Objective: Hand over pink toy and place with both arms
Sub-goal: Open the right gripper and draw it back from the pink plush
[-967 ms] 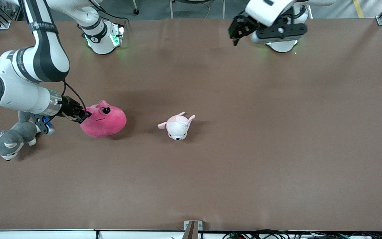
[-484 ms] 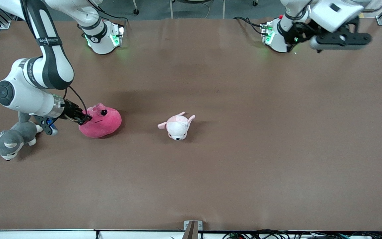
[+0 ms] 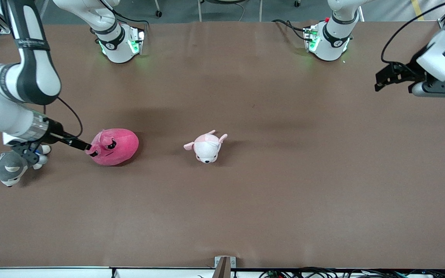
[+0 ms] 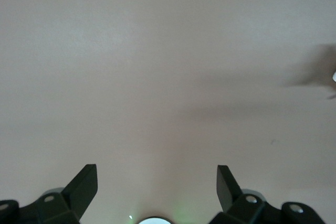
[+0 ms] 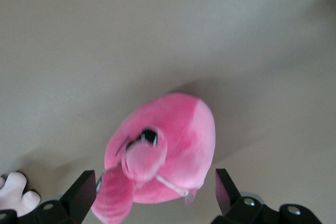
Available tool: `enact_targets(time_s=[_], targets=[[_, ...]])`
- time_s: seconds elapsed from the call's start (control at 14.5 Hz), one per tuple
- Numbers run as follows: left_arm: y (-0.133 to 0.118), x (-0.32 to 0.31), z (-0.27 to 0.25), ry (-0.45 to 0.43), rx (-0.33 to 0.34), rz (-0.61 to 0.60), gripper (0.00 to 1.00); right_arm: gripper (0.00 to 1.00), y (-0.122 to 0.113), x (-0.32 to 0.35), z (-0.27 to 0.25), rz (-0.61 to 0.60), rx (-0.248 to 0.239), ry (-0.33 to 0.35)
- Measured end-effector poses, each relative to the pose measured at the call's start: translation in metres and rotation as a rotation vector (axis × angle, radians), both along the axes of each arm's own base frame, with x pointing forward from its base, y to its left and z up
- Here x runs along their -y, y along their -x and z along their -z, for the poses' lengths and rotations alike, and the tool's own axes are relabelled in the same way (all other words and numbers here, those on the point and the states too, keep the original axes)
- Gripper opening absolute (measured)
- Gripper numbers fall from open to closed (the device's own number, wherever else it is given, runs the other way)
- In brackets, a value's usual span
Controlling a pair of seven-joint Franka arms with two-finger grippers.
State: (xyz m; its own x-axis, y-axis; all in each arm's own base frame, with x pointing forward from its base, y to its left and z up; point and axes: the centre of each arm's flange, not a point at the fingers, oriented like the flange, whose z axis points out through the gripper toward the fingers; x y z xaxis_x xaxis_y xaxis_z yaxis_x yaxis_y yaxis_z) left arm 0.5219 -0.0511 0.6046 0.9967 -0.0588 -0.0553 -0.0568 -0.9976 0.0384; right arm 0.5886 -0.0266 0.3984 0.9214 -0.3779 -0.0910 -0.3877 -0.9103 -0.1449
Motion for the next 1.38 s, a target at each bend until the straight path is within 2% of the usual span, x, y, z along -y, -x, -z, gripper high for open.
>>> enact_targets(time_s=[0.21, 0.48, 0.62, 0.83, 1.17, 1.38], targets=[[-0.017, -0.018, 0.019, -0.003, -0.003, -0.006, 1.0, 1.0, -0.015, 0.01, -0.043, -0.128, 0.063, 0.086], [-0.029, -0.022, 0.006, 0.012, 0.042, -0.008, 1.0, 1.0, -0.024, 0.011, -0.098, -0.271, 0.08, 0.151], [-0.04, -0.03, -0.009, 0.025, 0.077, -0.017, 1.0, 1.0, -0.024, 0.013, -0.121, -0.329, 0.071, 0.168], [-0.052, -0.055, -0.025, 0.037, 0.118, -0.054, 1.0, 1.0, -0.019, 0.015, -0.154, -0.351, 0.038, 0.172], [-0.053, -0.061, -0.036, -0.025, 0.143, -0.047, 1.0, 1.0, 0.002, 0.01, -0.182, -0.364, -0.06, 0.143], [-0.053, -0.058, -0.036, -0.028, 0.141, -0.041, 1.0, 1.0, 0.022, 0.008, -0.19, -0.368, -0.056, 0.134]])
